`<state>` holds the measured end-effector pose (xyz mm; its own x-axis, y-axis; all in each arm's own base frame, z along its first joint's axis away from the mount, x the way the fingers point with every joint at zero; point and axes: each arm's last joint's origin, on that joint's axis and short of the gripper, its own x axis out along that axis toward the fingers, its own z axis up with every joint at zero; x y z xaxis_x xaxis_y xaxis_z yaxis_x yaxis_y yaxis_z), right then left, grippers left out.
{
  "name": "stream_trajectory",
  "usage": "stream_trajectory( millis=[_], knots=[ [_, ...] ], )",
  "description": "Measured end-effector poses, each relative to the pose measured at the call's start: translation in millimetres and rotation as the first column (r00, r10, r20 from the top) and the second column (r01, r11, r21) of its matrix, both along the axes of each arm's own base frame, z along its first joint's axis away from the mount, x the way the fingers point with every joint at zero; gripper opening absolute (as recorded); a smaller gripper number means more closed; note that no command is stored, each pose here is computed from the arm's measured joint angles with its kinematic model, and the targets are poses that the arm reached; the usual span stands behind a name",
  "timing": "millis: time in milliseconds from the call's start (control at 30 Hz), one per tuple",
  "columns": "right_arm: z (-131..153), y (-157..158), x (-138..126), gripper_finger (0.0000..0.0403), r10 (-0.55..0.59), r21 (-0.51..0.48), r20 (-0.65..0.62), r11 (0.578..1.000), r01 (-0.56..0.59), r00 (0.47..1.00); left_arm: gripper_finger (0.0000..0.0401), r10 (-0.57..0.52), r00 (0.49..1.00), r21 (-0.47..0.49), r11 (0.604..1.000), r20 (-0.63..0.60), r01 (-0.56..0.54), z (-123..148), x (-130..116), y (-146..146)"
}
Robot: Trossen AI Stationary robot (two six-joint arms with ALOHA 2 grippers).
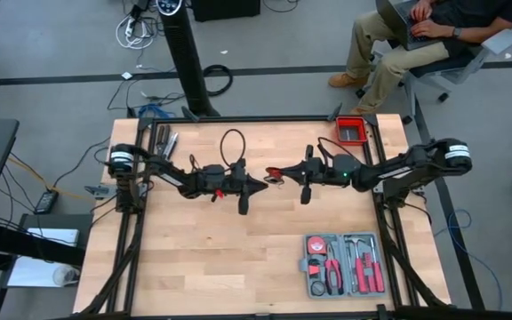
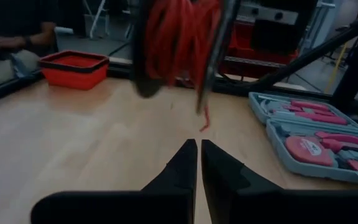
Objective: Coil cords
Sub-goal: Coil the wire
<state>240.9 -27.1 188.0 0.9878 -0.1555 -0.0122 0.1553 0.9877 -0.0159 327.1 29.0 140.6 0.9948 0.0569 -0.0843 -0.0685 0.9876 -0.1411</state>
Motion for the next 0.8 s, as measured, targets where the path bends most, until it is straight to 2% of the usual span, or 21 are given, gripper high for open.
stream_trajectory(
  millis=[100,333,500,800],
  knots=[
    [-0.2,-0.9,4.2,0.0001,-0.016,-0.022,0.059,1.000,0.018,0.998,0.0026,-0.012,1.000,-0.007,1.000,-0.003,0.012,-3.1,6.4,-0.6],
    [-7.2,-2.0,6.9,0.0001,-0.042,-0.036,0.051,0.998,0.044,0.998,0.0035,-0.033,0.999,-0.083,0.996,0.004,0.033,-5.1,9.7,-0.9],
    [-5.2,-0.5,8.2,0.0001,-0.079,-0.044,0.097,0.996,0.083,0.992,0.0062,0.001,1.000,-0.106,0.994,0.023,0.002,-2.7,12.6,0.3],
    [-9.7,6.4,13.7,0.0001,-0.068,-0.056,0.147,0.995,0.077,0.987,0.0109,0.032,0.999,-0.120,0.992,0.031,-0.028,1.9,18.4,1.7]
  ],
)
